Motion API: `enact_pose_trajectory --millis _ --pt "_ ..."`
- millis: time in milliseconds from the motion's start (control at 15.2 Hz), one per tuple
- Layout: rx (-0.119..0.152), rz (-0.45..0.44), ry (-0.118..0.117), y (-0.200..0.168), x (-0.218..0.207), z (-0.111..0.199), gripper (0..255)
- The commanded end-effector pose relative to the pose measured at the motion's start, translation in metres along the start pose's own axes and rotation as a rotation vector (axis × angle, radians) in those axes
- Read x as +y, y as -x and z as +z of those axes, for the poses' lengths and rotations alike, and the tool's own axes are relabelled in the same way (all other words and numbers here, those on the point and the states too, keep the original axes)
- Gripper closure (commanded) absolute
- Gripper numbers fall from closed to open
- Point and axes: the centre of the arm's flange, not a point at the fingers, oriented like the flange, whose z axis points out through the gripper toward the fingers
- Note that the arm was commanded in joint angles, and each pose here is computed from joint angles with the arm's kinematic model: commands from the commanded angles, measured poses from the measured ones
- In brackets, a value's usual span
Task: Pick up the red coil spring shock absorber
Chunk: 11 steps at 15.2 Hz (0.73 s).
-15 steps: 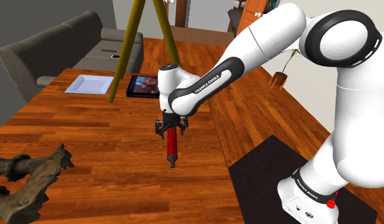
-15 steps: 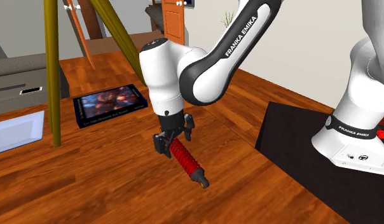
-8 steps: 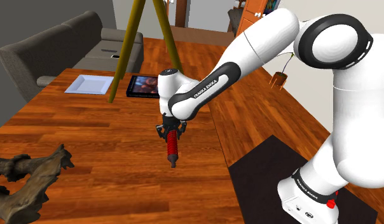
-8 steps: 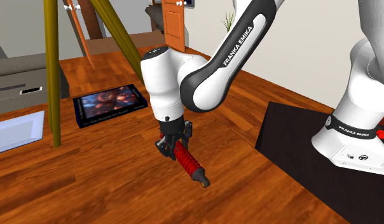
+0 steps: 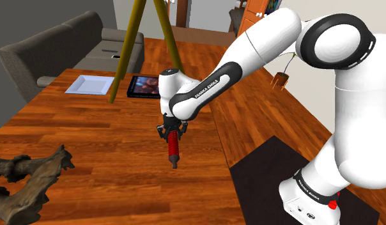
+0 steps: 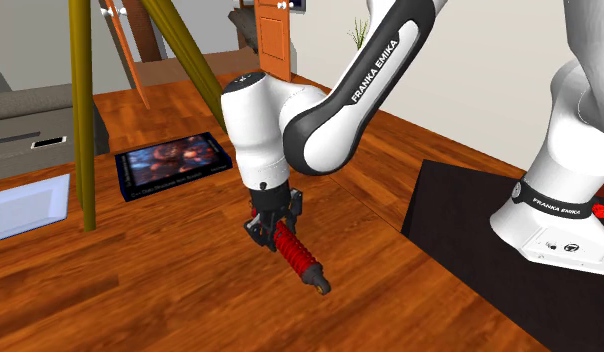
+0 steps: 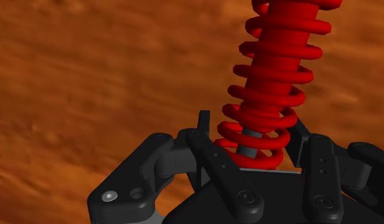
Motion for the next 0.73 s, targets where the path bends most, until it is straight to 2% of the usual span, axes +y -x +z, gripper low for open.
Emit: enact_pose_trajectory --millis 0,660 --pt "0.0 0.0 0.0 0.001 0.001 -0.009 255" --pt "0.0 0.0 0.0 0.006 0.005 -0.061 255"
